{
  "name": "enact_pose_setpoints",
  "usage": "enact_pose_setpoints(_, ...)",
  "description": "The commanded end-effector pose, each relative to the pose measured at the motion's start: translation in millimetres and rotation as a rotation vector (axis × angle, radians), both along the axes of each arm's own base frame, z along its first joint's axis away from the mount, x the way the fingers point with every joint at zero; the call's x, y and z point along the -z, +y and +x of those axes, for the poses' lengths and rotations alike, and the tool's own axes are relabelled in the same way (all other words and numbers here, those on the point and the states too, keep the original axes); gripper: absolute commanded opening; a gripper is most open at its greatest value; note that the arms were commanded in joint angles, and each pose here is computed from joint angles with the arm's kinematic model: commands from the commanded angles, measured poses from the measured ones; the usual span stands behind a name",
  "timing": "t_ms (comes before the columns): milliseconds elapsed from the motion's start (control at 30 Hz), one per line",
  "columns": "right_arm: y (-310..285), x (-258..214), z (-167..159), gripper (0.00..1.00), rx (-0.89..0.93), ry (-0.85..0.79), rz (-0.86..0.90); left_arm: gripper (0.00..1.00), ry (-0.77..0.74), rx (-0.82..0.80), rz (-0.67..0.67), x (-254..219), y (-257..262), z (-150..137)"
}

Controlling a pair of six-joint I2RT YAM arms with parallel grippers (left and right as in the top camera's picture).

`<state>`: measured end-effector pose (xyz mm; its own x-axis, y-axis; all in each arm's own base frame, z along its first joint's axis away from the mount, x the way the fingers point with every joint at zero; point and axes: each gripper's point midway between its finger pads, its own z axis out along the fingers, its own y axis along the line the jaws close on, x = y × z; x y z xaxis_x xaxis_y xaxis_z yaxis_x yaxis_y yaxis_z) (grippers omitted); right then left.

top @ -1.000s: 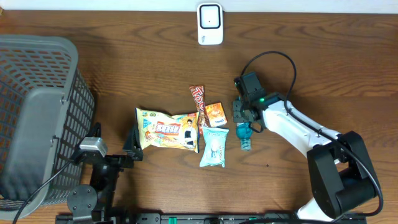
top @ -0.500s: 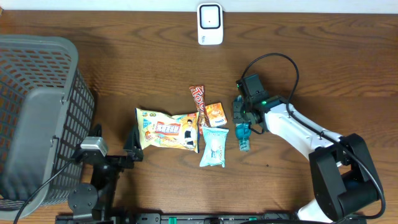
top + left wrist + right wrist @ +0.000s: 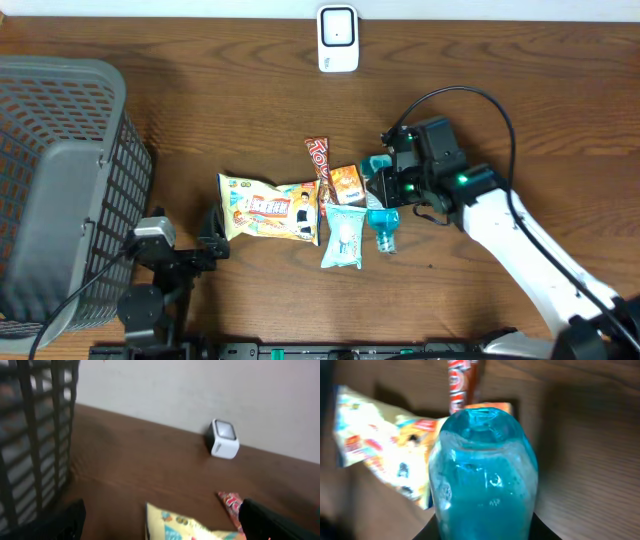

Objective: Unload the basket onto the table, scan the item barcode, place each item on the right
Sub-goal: 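Carry the teal bottle over the items toward the white scanner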

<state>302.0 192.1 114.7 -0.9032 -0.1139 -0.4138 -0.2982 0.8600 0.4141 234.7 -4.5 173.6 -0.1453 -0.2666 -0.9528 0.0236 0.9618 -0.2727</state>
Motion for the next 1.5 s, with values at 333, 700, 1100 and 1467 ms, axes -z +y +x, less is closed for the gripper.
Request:
enact_pose_setpoints(333,64,-71,-71,0.01,-0.594,-0.067,0.48,0.98,0.092,0.007,-0.019,41,-1,3)
enact_pose_setpoints(700,72,-96,-86,0.01,-0.682,-0.066,0.635,0.98,0.091,0.007,-0.018,41,-1,3)
enact_pose_setpoints(1100,72,-120,-97,0.01,-0.744,-0.058,0.786,0.98,0.092,0.007,-0.019,41,-1,3)
enact_pose_setpoints(1467,62,-132,-86,0.01,-0.778,-0.178,0.828,0.98,0.092,0.007,-0.019,41,-1,3)
